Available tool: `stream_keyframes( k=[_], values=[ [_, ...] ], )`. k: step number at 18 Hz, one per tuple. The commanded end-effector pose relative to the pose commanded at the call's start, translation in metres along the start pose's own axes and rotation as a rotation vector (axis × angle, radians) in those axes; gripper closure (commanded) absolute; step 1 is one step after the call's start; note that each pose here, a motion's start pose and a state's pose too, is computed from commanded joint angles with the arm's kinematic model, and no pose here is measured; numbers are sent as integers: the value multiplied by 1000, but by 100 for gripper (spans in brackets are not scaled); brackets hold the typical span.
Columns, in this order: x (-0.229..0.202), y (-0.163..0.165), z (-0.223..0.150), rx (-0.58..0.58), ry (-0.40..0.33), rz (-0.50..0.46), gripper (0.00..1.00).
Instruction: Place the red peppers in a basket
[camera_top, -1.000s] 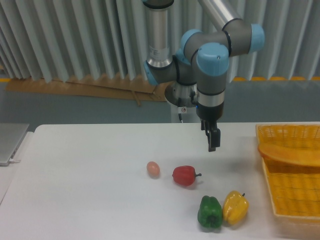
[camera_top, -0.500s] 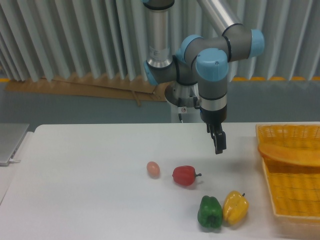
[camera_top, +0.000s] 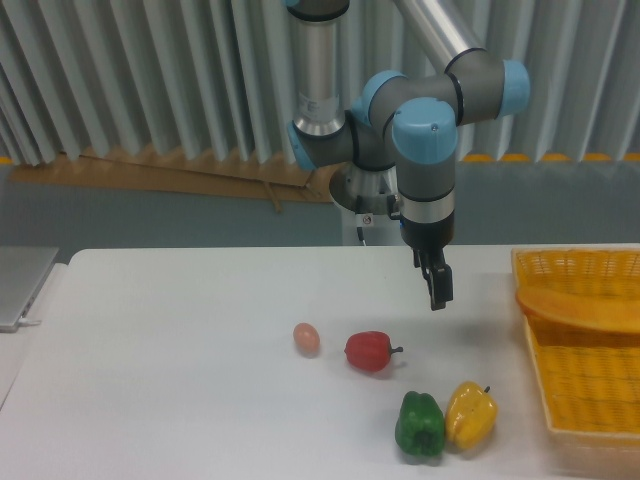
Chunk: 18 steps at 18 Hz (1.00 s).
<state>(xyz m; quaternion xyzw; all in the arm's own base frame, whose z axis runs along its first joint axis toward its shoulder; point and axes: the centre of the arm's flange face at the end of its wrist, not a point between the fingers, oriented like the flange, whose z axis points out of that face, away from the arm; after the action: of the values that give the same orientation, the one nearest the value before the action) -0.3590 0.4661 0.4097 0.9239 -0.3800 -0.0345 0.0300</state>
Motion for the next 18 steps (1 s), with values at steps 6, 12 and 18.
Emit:
stream_keyframes(
  k=[6, 12, 18],
  values=[
    [-8, -3, 8, -2, -10, -18, 0],
    [-13, -9, 24, -9, 12, -24, 0],
    [-20, -37, 36, -8, -6, -2, 0]
  ],
)
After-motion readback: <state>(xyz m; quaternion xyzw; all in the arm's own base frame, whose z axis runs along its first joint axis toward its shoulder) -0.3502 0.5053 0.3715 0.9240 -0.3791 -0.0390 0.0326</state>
